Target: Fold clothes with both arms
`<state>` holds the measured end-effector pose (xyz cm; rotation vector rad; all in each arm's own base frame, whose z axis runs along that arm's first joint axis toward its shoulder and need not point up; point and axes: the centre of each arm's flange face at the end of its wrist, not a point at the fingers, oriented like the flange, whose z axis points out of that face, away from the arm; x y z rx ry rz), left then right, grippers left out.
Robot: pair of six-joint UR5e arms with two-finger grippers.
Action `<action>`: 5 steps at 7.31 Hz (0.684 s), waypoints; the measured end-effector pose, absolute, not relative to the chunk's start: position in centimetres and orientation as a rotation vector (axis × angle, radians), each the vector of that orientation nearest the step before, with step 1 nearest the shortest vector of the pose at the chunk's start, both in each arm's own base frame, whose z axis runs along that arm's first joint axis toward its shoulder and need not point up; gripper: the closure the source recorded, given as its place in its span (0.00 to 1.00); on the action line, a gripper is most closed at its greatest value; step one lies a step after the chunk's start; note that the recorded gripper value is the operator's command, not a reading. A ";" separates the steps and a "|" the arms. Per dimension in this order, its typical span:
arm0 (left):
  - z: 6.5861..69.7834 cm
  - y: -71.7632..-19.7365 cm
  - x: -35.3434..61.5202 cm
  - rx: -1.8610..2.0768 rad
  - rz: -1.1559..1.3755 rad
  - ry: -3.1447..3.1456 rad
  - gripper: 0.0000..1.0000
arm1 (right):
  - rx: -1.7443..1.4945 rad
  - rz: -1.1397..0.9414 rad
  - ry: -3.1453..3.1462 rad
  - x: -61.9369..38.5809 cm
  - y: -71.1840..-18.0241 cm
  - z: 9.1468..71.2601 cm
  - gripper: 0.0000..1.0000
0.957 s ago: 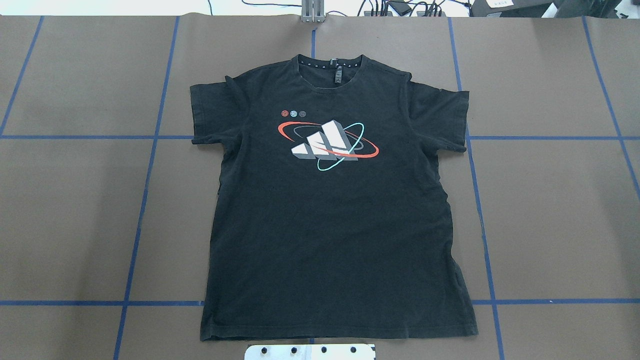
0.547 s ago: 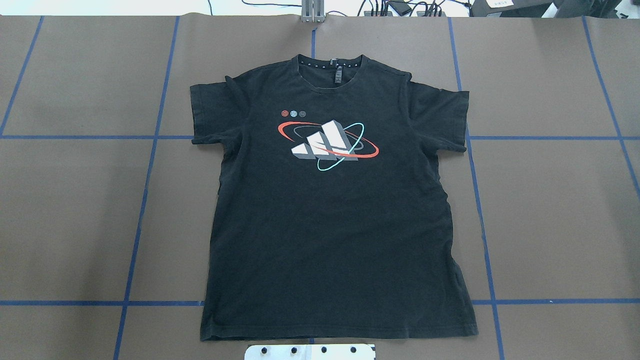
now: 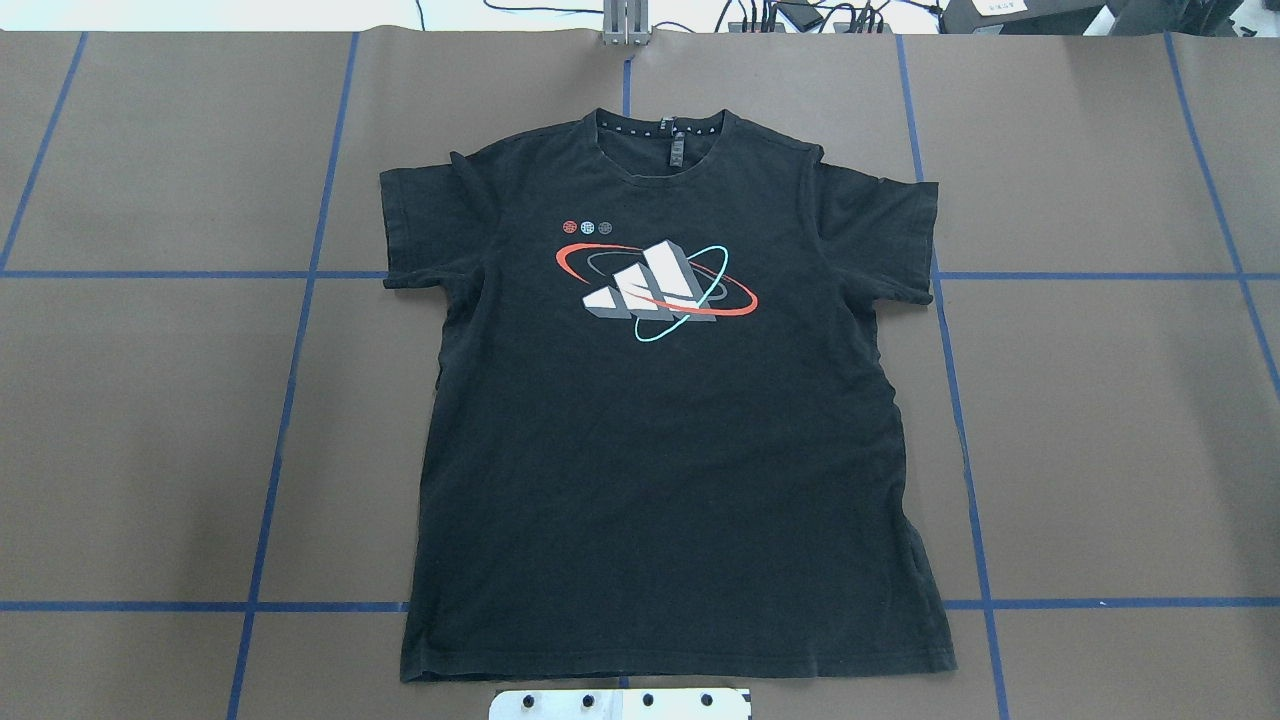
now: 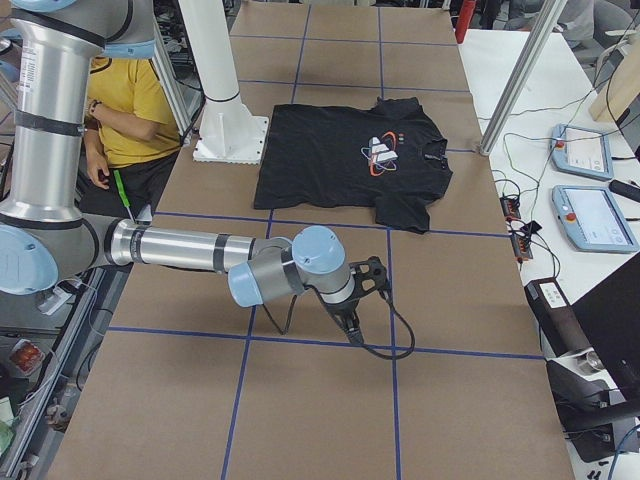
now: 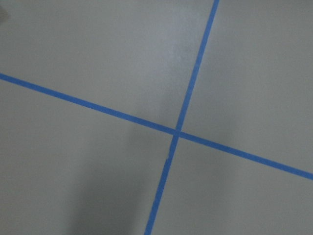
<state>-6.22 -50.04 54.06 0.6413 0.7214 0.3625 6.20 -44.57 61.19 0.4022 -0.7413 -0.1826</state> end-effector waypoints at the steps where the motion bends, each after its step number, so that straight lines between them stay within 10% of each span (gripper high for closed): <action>1: 51.2 -51.2 -6.0 0.717 0.296 0.750 0.00 | 0.423 -0.187 -0.759 5.0 -47.0 58.9 0.00; 5: 47.2 -52.9 -2.2 0.772 0.180 0.886 0.00 | 0.355 -0.085 -0.878 -7.4 -57.1 49.4 0.00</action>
